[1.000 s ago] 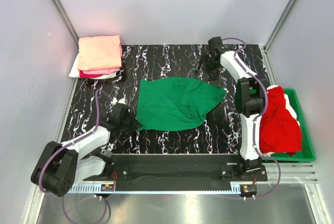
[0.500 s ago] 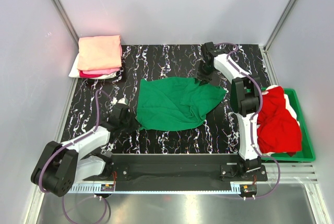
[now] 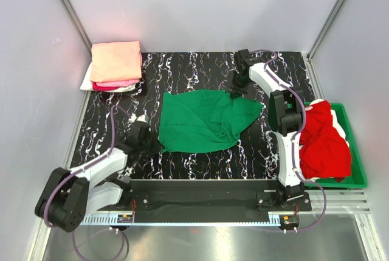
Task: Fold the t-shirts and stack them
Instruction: Flatten the tshirt out
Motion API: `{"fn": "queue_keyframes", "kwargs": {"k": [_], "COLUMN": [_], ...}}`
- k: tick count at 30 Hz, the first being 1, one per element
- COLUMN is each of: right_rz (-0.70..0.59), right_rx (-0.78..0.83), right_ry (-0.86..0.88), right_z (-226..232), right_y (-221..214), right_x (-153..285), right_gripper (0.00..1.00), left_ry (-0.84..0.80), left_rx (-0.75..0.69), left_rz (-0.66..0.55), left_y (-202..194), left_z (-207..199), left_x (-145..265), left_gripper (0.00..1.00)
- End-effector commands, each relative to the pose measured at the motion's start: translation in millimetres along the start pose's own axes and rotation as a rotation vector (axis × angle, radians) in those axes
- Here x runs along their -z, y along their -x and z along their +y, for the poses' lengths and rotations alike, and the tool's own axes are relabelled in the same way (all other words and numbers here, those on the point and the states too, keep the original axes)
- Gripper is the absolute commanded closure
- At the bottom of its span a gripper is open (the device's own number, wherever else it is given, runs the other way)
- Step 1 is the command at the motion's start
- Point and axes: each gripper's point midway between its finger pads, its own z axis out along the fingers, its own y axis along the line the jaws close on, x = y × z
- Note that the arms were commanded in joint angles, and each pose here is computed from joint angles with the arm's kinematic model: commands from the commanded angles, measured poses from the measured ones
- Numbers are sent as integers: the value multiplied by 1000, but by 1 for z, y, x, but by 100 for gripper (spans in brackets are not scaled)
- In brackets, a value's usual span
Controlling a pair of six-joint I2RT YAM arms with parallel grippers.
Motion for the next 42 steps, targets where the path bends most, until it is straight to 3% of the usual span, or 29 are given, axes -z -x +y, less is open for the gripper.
{"fn": "queue_keyframes", "kwargs": {"k": [1, 5, 6, 8, 11, 13, 16, 20, 23, 25, 27, 33, 37, 39, 40, 42], "right_rz": [-104, -216, -282, -337, -520, -594, -815, -1151, -1368, -1462, -1477, -1542, -1551, -1508, -1504, -1422], "right_rx": [36, 40, 45, 46, 31, 19, 7, -18, -44, -58, -38, -31, -8, 5, 13, 26], "right_ry": [23, 77, 108, 114, 186, 227, 307, 438, 504, 507, 462, 338, 314, 267, 261, 208], "right_z": [6, 4, 6, 0, -10, -18, -38, -73, -90, -98, -94, -70, -39, -20, -15, -5], "right_y": [13, 16, 18, 13, -9, -23, -50, -100, -119, -123, -109, -38, 18, 58, 70, 112], "right_x": [64, 137, 173, 207, 297, 316, 393, 499, 566, 602, 609, 622, 614, 582, 576, 523], "right_gripper": [100, 100, 100, 100, 100, 100, 100, 100, 100, 100, 100, 100, 100, 100, 100, 100], "left_ry": [4, -39, -52, -63, -106, -164, -243, -422, -476, -488, -469, -385, -284, -219, -170, -106], "left_rx": [-42, -89, -107, -126, -170, -206, -274, -368, -425, -457, -466, -485, -495, -484, -475, -403], "left_rz": [-17, -164, -242, -286, -374, -457, -555, -762, -851, -930, -1004, -1007, -963, -949, -897, -814], "left_y": [8, 52, 75, 86, 111, 125, 135, 147, 151, 159, 170, 209, 249, 268, 281, 301], "left_z": [-4, -34, -49, -58, -82, -99, -115, -146, -157, -163, -164, -184, -203, -204, -204, -184], "left_x": [15, 76, 99, 136, 196, 242, 292, 391, 430, 461, 481, 459, 410, 389, 358, 315], "left_gripper": [100, 100, 100, 100, 100, 100, 100, 100, 100, 100, 100, 100, 100, 100, 100, 100]}}
